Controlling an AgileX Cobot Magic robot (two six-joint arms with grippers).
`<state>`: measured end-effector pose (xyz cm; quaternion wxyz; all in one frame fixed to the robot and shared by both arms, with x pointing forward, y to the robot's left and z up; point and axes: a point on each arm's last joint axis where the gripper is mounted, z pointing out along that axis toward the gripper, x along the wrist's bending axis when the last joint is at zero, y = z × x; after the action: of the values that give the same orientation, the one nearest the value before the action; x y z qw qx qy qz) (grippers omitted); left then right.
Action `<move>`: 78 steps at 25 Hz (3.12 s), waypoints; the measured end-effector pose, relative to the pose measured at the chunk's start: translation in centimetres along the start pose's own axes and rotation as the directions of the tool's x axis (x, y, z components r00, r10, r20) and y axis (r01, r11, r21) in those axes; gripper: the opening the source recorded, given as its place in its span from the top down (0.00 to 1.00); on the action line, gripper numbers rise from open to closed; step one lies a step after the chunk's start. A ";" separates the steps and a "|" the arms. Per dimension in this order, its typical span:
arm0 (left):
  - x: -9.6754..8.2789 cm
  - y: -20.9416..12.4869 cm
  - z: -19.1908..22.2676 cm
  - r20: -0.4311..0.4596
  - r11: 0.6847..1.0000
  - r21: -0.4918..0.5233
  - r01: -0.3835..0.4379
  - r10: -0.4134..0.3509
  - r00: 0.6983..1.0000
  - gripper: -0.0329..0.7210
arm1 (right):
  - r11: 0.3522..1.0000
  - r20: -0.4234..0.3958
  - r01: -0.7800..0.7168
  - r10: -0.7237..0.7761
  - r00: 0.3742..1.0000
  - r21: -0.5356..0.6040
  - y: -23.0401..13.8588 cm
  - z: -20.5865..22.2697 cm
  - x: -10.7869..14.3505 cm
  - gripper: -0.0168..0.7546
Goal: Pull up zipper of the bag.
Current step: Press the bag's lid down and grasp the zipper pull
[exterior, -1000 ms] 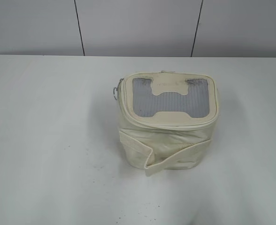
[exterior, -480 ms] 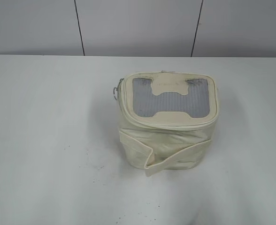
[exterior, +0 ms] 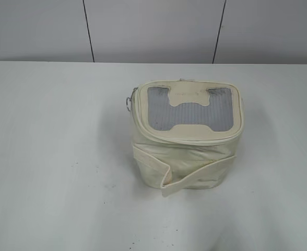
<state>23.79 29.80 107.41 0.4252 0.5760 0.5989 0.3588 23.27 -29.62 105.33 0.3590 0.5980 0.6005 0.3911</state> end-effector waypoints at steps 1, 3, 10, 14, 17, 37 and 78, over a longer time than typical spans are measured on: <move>-0.2 0.5 0.2 0.020 1.000 -0.020 0.011 -0.010 1.000 0.41 | 1.000 0.000 0.000 0.000 1.000 0.000 0.0 0.0 0.0 0.29; -0.5 1.4 1.1 0.054 0.999 -0.021 0.036 -0.035 0.998 0.41 | 1.000 0.000 0.000 0.000 1.000 -0.002 0.0 0.0 0.0 0.29; -2.8 4.9 6.4 0.273 0.993 0.106 0.054 -0.081 0.959 0.41 | 0.999 -0.009 -0.014 0.014 1.000 0.033 3.0 2.3 0.1 0.29; -4.6 6.8 10.9 0.417 0.975 0.219 -0.047 -0.050 0.907 0.41 | 0.999 -0.081 -0.022 0.026 0.996 0.046 5.5 4.5 0.7 0.29; -6.0 7.6 15.0 0.510 0.943 0.307 -0.129 -0.048 0.859 0.41 | 0.998 -0.133 0.035 -0.027 0.991 0.054 7.7 6.1 1.3 0.29; -12.3 7.4 32.4 0.732 0.777 0.450 -0.441 -0.038 0.680 0.41 | 0.831 -0.670 0.540 -0.324 0.669 0.137 17.3 28.0 10.6 0.29; -13.1 6.3 36.0 0.825 0.766 0.290 -0.574 0.105 0.556 0.22 | 0.665 -0.878 0.699 -0.136 0.458 0.262 12.4 41.9 16.3 0.93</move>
<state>59.07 15.08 100.75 0.3798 0.8737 0.3031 -0.0235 65.91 -11.95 98.82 -0.0695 0.2541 0.9181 0.2963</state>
